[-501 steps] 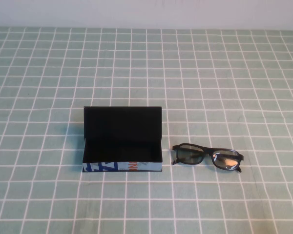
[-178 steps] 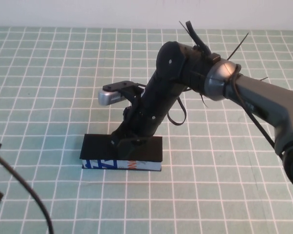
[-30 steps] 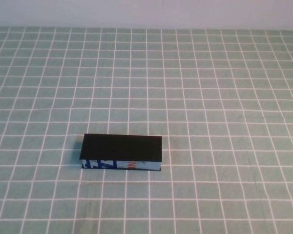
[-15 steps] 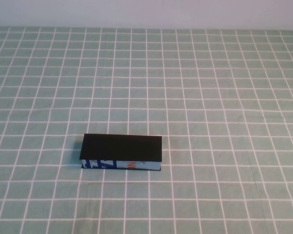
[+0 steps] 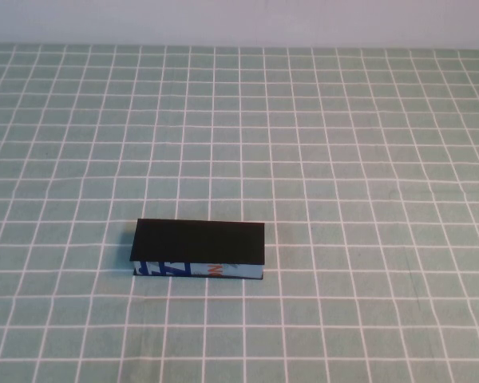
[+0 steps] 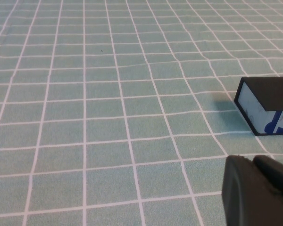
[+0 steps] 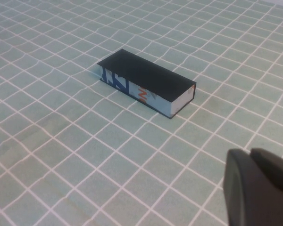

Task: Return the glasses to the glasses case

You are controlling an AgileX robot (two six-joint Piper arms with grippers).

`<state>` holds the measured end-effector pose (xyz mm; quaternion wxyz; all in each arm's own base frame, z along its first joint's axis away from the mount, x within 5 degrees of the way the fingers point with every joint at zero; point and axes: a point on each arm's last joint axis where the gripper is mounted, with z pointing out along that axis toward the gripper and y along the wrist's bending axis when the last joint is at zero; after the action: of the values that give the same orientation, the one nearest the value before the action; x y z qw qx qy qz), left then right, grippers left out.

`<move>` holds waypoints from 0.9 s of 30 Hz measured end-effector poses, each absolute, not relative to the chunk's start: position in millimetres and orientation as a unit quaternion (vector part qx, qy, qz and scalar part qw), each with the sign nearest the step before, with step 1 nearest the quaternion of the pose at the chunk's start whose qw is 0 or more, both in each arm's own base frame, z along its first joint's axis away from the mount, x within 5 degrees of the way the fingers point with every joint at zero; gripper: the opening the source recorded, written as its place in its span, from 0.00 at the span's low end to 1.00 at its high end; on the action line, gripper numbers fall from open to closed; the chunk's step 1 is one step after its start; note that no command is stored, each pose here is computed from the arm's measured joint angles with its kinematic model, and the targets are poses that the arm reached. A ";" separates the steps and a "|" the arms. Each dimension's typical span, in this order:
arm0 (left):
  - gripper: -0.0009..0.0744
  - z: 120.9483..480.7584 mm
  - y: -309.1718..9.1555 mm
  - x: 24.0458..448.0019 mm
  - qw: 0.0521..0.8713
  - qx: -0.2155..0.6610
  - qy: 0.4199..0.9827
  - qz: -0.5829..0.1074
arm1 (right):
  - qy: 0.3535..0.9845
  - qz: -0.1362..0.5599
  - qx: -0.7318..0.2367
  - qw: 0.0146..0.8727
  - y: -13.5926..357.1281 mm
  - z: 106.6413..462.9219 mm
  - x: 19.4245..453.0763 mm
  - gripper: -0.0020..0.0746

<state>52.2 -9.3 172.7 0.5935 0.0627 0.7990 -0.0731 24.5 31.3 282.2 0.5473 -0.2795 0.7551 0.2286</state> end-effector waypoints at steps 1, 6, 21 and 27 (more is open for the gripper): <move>0.01 172.7 -9.3 52.2 0.594 0.063 0.799 -0.073 | 0.755 0.229 -0.279 0.547 31.3 282.2 24.5 0.01; 0.01 172.7 -9.3 52.2 0.594 0.063 0.799 -0.073 | 0.762 0.204 -0.259 0.557 29.7 282.3 26.6 0.01; 0.01 172.8 -9.3 52.2 0.594 0.063 0.799 -0.073 | 0.771 0.041 -0.101 0.627 12.6 255.0 27.7 0.01; 0.01 172.8 -9.3 52.2 0.594 0.063 0.799 -0.073 | 0.768 0.076 -0.046 0.635 13.4 205.3 48.5 0.01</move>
<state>52.2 -9.3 172.8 0.5941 0.0626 0.7986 -0.0732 48.5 13.4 205.3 0.6347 -0.0465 0.7676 0.0763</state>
